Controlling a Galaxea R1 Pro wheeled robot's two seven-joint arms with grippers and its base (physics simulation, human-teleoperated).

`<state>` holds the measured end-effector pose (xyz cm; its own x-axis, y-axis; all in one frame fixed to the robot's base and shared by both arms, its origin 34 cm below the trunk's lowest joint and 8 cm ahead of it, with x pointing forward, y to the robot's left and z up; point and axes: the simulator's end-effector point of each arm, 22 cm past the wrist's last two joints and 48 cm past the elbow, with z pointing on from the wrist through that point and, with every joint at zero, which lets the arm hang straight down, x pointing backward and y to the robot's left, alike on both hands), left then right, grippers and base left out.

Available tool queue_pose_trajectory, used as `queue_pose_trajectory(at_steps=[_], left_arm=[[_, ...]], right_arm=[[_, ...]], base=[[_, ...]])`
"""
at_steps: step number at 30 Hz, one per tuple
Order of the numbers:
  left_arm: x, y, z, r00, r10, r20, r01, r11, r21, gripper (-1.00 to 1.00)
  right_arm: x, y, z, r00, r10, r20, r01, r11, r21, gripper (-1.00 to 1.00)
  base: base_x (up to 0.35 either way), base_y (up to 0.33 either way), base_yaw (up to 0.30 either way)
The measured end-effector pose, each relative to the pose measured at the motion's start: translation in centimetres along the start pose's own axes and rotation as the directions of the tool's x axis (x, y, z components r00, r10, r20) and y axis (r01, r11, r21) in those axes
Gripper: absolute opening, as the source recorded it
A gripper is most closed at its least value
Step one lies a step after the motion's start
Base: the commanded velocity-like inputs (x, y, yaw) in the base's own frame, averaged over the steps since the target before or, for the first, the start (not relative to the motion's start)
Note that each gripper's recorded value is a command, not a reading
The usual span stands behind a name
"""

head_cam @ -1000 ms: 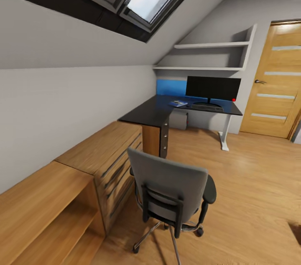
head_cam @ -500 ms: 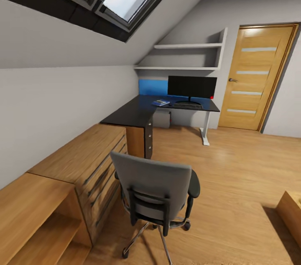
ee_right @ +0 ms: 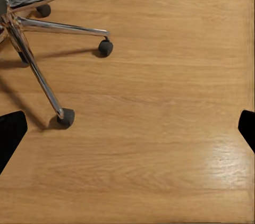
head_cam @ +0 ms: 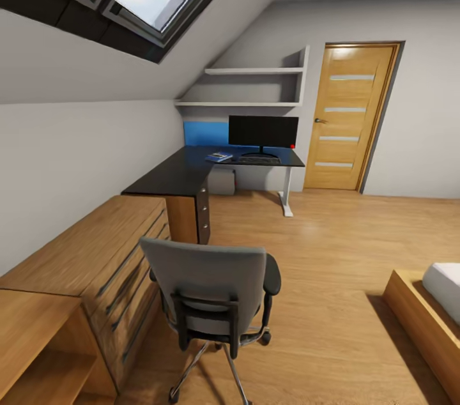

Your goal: In the bedroom, organize the workspace by keeping the computer under the desk, ensuring the monitor is on the desk, placing the keyboard on the desk next to the monitor, placing the mouse on the desk next to the keyboard, moving the folder from the swivel chair onto the desk next to the mouse, stacking the notebook on top of the folder with the pen on top of the notebook, and positioning the swivel chair next to the desk.

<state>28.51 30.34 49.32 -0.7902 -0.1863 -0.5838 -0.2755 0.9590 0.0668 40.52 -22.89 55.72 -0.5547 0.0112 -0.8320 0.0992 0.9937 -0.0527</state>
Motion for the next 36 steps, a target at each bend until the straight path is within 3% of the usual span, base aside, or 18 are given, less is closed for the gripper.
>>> queue_pose_trajectory(at_steps=[21, 36], left_arm=[[0.02, 0.01, -0.01, 1.0, 0.0, 0.0, 0.0, 1.0, 0.0, 1.0], [0.0, -0.1, -0.03, 1.0, -0.003, 0.001, 0.003, 1.0, -0.001, 1.0]], right_arm=[[0.02, 0.14, -0.02, 1.0, -0.001, -0.001, 0.001, 1.0, -0.003, 1.0], [-0.01, 0.24, -0.02, 1.0, -0.004, 0.001, 0.004, 1.0, -0.006, 1.0]], base=[[0.0, 0.14, -0.289], [0.0, 0.06, -0.05]])
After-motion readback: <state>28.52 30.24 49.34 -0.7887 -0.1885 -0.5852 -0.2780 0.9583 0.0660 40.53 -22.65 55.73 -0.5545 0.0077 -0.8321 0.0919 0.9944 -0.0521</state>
